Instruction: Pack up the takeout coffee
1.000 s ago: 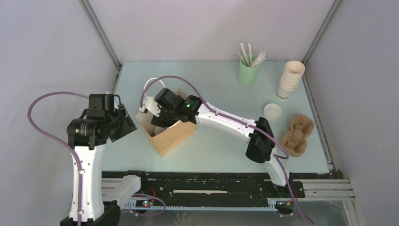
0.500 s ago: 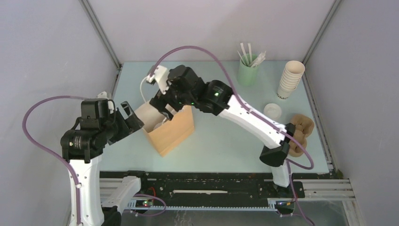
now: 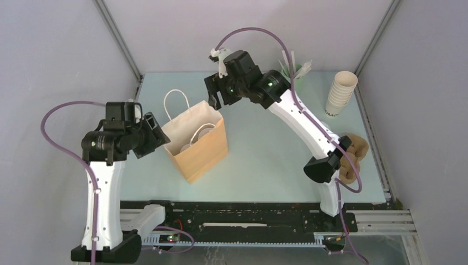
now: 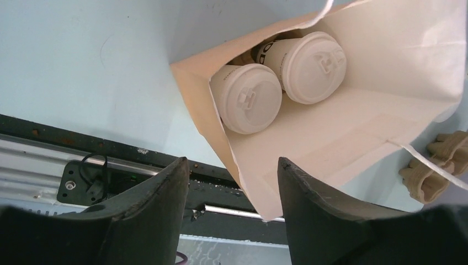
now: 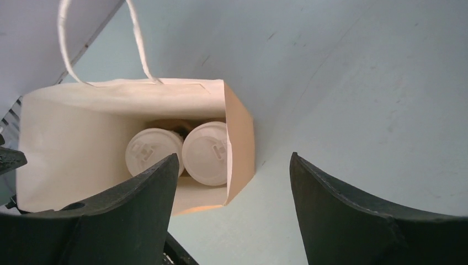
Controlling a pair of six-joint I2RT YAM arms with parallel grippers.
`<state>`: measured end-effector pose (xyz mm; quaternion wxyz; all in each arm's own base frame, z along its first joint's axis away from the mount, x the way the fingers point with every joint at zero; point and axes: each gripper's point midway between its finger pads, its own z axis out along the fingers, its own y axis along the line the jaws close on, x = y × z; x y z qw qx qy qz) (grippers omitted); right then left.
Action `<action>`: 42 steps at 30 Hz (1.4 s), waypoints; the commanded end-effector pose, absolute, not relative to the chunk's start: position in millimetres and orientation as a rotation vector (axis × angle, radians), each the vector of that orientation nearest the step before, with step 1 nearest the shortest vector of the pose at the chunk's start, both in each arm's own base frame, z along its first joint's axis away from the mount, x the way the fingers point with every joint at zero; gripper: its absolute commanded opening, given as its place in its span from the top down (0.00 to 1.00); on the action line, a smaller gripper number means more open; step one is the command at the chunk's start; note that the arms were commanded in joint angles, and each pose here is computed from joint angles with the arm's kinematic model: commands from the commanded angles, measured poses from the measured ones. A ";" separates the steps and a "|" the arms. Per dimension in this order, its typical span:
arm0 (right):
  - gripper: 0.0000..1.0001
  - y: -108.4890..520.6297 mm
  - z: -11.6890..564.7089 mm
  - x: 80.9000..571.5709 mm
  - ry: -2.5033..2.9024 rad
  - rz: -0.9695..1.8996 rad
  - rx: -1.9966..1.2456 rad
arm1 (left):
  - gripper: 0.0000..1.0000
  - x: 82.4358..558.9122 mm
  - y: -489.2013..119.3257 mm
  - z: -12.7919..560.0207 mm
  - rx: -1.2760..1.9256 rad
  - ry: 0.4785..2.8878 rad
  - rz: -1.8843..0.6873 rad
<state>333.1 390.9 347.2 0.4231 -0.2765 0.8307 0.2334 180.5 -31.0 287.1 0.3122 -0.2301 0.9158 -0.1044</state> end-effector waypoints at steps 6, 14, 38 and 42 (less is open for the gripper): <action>0.20 402.5 300.0 342.0 2.166 0.514 -0.730 | 0.43 195.1 -25.8 280.5 -0.671 2.426 -0.240; 0.50 411.2 272.9 355.0 2.138 0.373 -0.820 | 0.63 198.5 -27.1 270.4 -0.682 2.460 -0.237; 1.00 289.6 294.8 261.9 2.388 0.251 -0.392 | 0.69 233.0 -105.4 297.2 -0.339 2.512 -0.502; 1.00 278.0 281.5 249.5 2.440 0.273 -0.347 | 0.64 242.7 -124.1 298.9 -0.281 2.523 -0.556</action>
